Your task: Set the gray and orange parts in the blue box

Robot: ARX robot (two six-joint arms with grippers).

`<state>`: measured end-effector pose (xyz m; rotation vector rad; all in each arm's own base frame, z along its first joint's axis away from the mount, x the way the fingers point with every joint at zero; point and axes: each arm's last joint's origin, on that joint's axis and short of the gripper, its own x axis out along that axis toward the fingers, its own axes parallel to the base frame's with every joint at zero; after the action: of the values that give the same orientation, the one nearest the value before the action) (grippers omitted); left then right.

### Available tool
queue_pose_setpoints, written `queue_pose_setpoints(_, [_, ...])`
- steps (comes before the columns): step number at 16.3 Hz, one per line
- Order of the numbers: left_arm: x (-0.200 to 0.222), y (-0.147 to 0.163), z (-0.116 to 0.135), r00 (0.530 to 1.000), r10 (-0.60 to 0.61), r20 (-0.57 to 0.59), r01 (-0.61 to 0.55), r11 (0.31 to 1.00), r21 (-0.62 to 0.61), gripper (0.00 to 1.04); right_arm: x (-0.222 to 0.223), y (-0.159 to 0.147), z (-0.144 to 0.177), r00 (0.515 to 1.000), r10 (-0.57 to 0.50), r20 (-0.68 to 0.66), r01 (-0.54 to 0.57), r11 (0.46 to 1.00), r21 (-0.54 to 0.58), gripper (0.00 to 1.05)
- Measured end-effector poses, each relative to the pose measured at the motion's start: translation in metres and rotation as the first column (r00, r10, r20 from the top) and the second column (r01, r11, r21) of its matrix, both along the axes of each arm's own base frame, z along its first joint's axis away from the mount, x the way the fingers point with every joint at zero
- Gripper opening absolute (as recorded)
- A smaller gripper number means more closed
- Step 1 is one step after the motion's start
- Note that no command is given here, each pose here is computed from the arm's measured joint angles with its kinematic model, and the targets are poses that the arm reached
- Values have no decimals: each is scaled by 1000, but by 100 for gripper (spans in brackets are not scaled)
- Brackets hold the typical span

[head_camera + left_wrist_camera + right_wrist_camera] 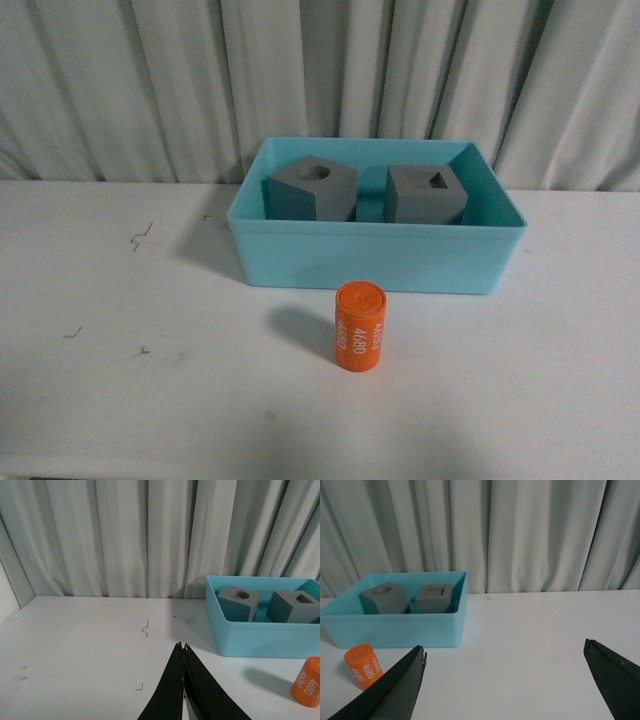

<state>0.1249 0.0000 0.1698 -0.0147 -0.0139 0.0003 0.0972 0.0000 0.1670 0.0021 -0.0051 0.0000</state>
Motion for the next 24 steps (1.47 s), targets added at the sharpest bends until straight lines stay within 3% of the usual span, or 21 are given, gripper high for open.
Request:
queue_pose_setpoints(10, [-17,0,-1,1000,0,-7,0,1000,0,2,0,0,0,1000,0,0,0,1000,0,98])
queue_pose_setpoints(11, [-24,0,-7,998,-4,-62,4,1000,0,2,0,0,0,1000,0,0,0,1000,0,98])
queue_pose_setpoints(12, [-28,0,-1,1000,-2,7,2,1000,0,2,0,0,0,1000,0,0,0,1000,0,98])
queue_pose_setpoints(18, [-27,0,-4,1000,0,-13,0,1000,0,2,0,0,0,1000,0,0,0,1000,0,98])
queue_pose_setpoints(19, [-27,0,-4,1000,0,-13,0,1000,0,26,0,0,0,1000,0,0,0,1000,0,98])
queue_pose_setpoints(20, [-27,0,-4,1000,0,-13,0,1000,0,64,0,0,0,1000,0,0,0,1000,0,98])
queue_pose_setpoints(24, [-27,0,-4,1000,0,-13,0,1000,1,100,0,0,0,1000,0,0,0,1000,0,98])
